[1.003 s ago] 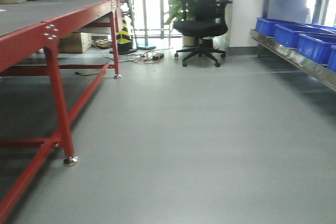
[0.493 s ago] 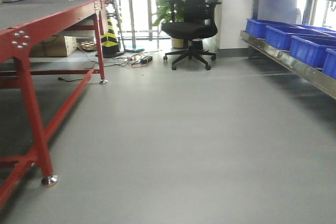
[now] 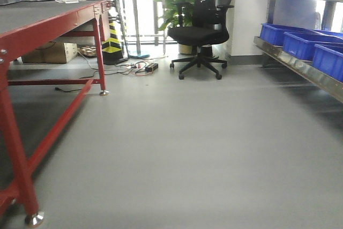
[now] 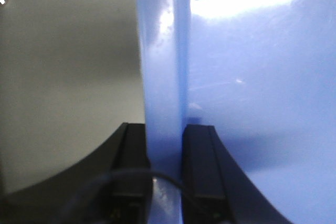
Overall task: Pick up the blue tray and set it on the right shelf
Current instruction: 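Carry the tray with both grippers while driving to the bin shelving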
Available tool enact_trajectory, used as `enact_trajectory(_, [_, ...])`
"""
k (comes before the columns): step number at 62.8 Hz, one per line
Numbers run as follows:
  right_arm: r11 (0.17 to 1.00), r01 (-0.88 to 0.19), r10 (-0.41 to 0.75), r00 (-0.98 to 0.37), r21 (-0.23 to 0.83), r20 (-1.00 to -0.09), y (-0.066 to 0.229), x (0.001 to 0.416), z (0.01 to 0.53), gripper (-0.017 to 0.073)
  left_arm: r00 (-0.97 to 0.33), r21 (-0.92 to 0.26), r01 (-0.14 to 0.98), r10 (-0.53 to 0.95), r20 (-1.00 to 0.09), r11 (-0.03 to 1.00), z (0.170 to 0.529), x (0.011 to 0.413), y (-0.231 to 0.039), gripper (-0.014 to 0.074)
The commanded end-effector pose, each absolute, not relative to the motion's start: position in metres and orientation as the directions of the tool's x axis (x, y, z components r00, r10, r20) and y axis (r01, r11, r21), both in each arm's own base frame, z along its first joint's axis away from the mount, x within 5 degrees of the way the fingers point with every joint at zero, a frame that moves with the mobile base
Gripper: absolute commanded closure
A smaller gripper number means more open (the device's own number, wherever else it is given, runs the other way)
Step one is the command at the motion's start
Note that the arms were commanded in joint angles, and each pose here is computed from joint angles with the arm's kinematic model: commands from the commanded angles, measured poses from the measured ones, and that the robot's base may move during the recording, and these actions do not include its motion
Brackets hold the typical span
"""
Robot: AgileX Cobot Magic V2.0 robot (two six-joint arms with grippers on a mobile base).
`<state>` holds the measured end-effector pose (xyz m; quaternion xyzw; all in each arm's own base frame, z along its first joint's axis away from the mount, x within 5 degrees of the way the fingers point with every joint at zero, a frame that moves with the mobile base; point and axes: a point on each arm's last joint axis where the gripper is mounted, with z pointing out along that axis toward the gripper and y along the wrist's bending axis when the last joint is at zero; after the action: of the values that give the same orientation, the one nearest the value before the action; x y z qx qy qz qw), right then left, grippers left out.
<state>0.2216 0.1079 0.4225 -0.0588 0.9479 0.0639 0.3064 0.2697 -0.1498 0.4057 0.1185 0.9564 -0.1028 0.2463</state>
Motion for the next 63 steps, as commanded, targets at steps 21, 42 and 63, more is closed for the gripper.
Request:
enact_trajectory(21, [0.970,-0.209,-0.065,-0.713,0.124,-0.698,0.1087,0.2160,0.4441,0.0502,-0.852,-0.133,0.322,0.226,-0.472,0.937,0.4184,0.2517,-0.1472,0.0642])
enact_trajectory(42, [0.970,-0.209,-0.065,-0.713,0.124,-0.698,0.1087,0.2160,0.4441,0.0502,-0.854,-0.141,0.324,0.225,-0.470,0.936,0.4184,0.2514,-0.1478,0.0642])
enact_trajectory(63, [0.970,-0.209,-0.065,-0.713,0.124,-0.698,0.1087,0.2160,0.4441,0.0502,-0.854,-0.142,0.324,0.224,-0.470,0.935,0.4184,0.2513,-0.1480,0.0642])
